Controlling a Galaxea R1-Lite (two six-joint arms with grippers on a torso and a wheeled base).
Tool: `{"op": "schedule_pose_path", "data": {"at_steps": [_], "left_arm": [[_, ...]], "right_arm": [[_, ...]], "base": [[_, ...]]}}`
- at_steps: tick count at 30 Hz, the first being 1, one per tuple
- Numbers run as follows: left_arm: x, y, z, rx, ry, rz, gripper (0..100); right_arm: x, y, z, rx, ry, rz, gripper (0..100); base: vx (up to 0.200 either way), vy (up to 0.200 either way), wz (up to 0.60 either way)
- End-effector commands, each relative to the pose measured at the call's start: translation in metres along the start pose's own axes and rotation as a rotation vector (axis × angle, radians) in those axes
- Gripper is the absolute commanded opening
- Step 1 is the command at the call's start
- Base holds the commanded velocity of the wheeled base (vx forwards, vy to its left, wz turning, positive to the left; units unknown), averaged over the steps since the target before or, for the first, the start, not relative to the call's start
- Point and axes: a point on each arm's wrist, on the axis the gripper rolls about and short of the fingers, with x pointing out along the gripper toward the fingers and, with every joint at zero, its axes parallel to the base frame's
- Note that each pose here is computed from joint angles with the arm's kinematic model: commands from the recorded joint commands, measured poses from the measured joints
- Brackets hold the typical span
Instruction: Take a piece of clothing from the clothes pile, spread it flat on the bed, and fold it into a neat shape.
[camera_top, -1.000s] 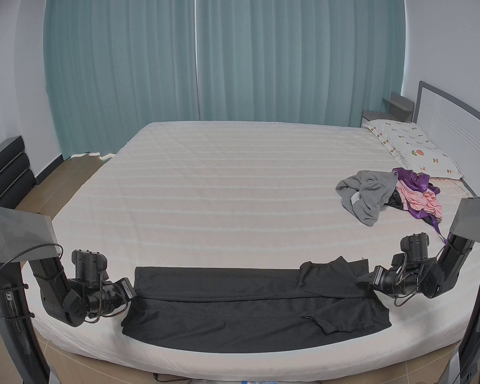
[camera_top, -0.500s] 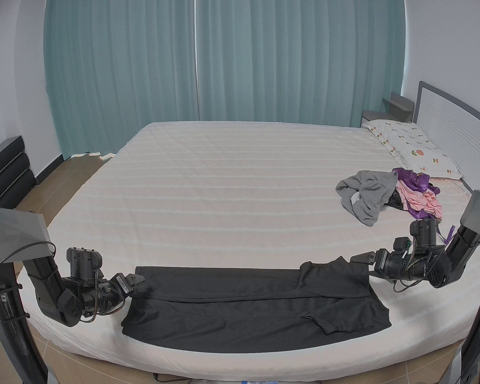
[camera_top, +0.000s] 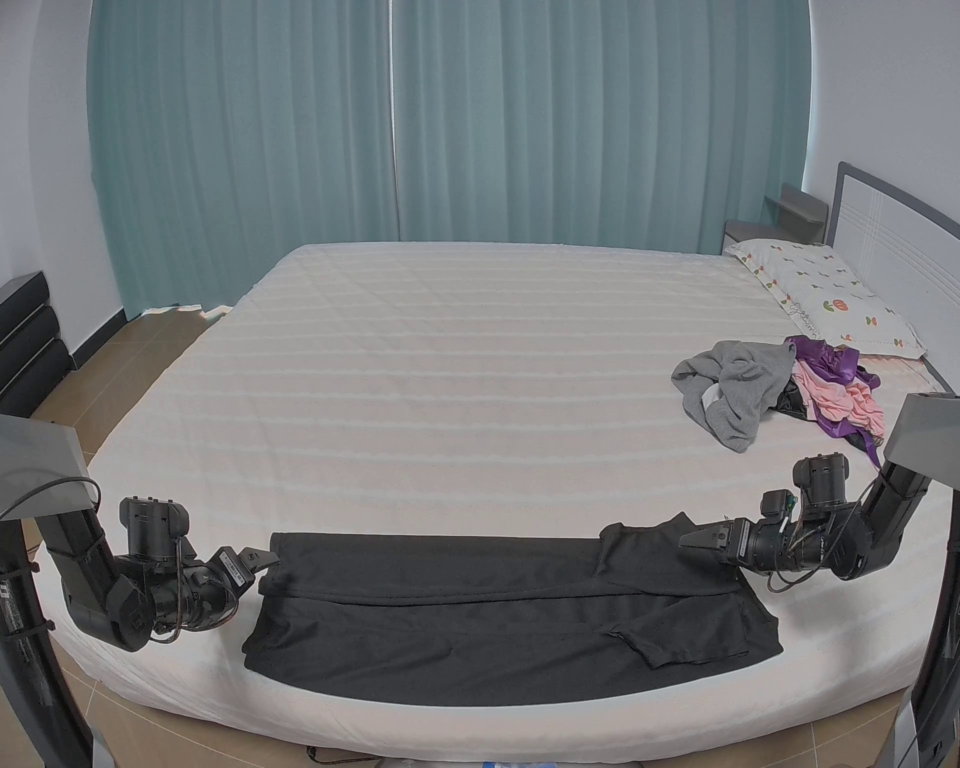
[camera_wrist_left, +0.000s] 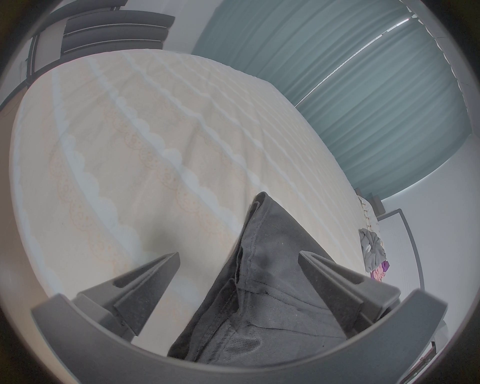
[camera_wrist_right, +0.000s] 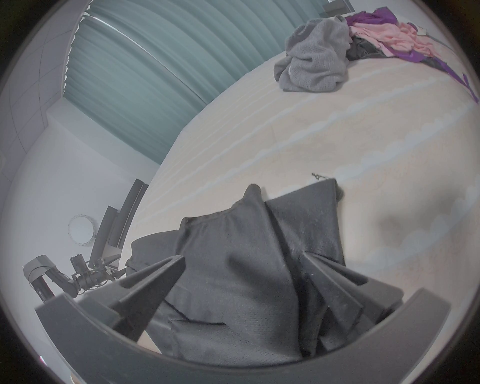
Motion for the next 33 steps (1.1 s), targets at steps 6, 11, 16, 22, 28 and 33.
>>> {"op": "schedule_pose_path", "data": {"at_steps": [6, 11, 16, 22, 28, 33], "left_arm": [[0.002, 0.006, 0.001, -0.014, 0.001, 0.018, 100], [0.003, 0.008, 0.001, -0.018, 0.0, 0.022, 100], [0.003, 0.008, 0.002, -0.018, -0.003, 0.02, 100], [0.003, 0.008, 0.003, -0.019, -0.005, 0.02, 100], [0.003, 0.005, 0.006, -0.018, -0.018, 0.01, 100], [0.005, -0.002, 0.015, -0.058, -0.051, -0.02, 100]], "right_arm": [[-0.005, -0.006, -0.006, 0.001, 0.025, 0.008, 0], [-0.019, -0.008, -0.002, 0.019, 0.02, -0.004, 0], [-0.028, -0.01, -0.01, 0.003, 0.055, -0.002, 0], [-0.037, -0.01, -0.012, -0.003, 0.049, -0.008, 0], [-0.042, -0.008, -0.018, -0.008, 0.065, -0.003, 0], [-0.041, -0.01, -0.024, -0.026, 0.085, -0.009, 0]], "base": [[0.0, 0.0, 0.0], [0.0, 0.0, 0.0], [0.0, 0.0, 0.0], [0.0, 0.0, 0.0], [0.0, 0.0, 0.0], [0.0, 0.0, 0.0]]}}
